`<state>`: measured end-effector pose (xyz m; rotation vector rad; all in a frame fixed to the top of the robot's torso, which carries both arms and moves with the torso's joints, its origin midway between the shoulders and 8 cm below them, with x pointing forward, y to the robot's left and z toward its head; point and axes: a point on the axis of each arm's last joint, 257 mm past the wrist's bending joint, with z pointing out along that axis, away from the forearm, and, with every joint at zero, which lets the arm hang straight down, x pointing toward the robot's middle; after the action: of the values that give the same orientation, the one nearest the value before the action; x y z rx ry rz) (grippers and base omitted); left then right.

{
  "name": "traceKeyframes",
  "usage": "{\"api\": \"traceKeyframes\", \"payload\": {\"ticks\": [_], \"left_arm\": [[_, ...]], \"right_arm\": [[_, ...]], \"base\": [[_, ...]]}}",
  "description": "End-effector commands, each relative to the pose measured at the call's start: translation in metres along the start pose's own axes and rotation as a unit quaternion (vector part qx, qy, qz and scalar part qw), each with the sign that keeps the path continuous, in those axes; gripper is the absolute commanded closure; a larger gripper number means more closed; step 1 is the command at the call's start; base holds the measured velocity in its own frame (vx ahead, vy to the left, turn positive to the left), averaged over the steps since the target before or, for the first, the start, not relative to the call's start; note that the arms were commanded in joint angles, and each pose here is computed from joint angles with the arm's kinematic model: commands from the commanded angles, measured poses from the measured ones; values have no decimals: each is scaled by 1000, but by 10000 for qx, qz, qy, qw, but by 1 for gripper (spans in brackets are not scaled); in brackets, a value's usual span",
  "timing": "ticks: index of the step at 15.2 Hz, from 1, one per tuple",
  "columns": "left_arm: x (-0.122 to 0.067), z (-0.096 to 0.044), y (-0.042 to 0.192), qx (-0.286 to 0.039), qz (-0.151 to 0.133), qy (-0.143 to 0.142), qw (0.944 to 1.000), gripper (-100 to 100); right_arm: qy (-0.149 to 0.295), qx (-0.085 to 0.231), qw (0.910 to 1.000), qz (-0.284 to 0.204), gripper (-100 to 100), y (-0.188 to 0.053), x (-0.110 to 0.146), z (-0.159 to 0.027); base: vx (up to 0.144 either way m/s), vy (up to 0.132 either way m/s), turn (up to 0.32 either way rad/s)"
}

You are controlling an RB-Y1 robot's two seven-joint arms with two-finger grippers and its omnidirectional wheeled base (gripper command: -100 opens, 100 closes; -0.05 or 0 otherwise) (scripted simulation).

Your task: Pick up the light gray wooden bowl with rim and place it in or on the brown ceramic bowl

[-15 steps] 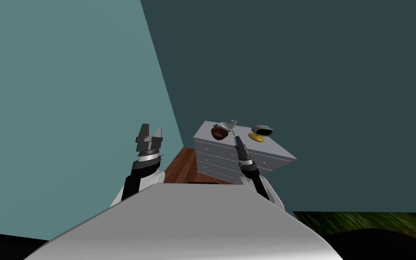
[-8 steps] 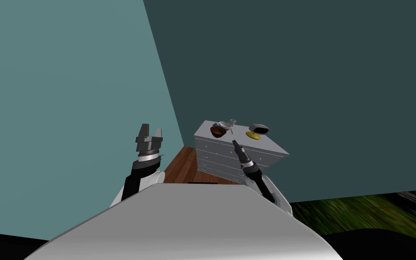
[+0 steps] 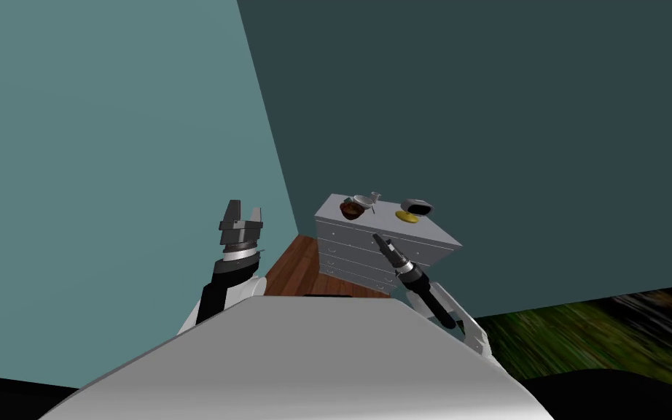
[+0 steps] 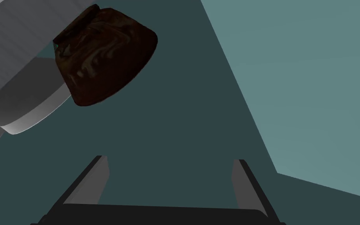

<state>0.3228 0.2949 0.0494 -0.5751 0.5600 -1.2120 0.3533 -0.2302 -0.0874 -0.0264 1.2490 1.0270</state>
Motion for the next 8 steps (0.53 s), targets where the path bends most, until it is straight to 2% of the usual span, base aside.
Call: {"api": "traceKeyframes", "payload": {"ticks": [1, 2, 4, 5, 7, 8], "left_arm": [[0, 0, 0, 0, 0, 0, 10000, 0], [0, 0, 0, 0, 0, 0, 10000, 0], [0, 0, 0, 0, 0, 0, 10000, 0], [0, 0, 0, 0, 0, 0, 10000, 0], [0, 0, 0, 0, 0, 0, 10000, 0], [0, 0, 0, 0, 0, 0, 10000, 0]], "right_arm": [[178, -25, 9998, -88, -100, -2, 4, -4], [428, 3, 9988, -218, -100, -11, 11, -13], [561, -28, 9980, -284, -100, -11, 11, -14], [792, 10, 9960, -404, -100, -21, 17, -24], [955, -29, 9942, -486, -100, -22, 18, -26], [1174, 18, 9913, -600, -100, -32, 22, -36]], "base": [[-48, -8, 11], [-49, -6, 38], [-46, -7, 35], [-44, -4, 52], [-43, -3, 36], [-42, 1, 72]]}}
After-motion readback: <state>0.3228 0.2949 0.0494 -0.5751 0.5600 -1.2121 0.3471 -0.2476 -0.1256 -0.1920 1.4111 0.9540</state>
